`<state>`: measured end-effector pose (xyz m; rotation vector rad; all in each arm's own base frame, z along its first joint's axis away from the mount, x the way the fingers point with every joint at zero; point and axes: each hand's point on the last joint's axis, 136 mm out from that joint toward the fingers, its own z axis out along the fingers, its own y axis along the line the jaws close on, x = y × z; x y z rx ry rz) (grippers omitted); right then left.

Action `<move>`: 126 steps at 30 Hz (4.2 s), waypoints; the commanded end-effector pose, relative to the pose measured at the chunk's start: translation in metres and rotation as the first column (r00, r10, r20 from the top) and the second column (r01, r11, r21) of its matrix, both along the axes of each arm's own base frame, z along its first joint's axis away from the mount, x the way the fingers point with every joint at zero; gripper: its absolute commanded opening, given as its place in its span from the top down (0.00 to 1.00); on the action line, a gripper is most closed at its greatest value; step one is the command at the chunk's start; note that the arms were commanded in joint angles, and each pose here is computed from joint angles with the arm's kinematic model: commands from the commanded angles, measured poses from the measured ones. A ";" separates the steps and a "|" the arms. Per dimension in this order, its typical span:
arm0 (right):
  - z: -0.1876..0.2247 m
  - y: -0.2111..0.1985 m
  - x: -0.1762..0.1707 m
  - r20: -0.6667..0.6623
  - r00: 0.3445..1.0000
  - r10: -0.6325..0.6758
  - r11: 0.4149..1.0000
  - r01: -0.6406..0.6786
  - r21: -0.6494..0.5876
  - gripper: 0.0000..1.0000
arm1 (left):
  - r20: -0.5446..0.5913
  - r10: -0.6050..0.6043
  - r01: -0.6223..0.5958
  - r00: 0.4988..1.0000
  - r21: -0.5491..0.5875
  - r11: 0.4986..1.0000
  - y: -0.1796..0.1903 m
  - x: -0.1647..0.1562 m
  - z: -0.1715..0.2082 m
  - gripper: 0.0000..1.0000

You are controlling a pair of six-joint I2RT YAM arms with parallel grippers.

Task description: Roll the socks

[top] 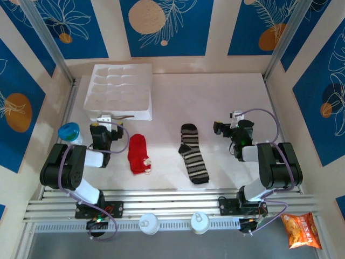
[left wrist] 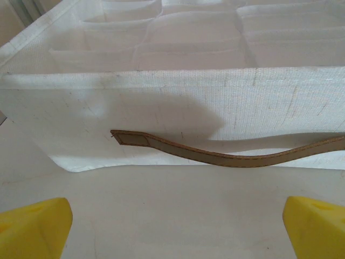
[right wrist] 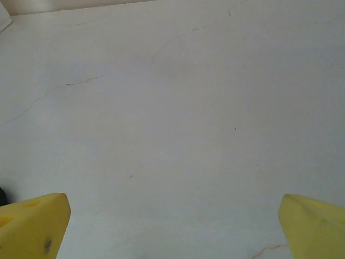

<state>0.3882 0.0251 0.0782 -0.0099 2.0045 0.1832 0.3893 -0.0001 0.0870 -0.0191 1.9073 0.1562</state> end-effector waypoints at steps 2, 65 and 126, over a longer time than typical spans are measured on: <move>0.015 0.001 0.009 0.046 0.999 0.009 1.000 -0.009 0.010 0.01 | 0.025 -0.031 0.031 0.999 0.000 1.000 -0.006 0.004 0.007 0.00; 0.031 0.345 -0.264 -0.243 0.102 0.965 -0.011 -0.905 -0.425 0.24 | -0.864 -0.175 -0.500 0.472 -0.426 0.754 -0.139 -0.163 -0.028 0.86; -0.061 0.357 -0.222 -0.488 0.212 0.847 0.150 -0.975 -0.164 1.00 | -0.780 -0.138 -0.516 0.610 -0.524 0.678 -0.144 -0.119 0.009 0.37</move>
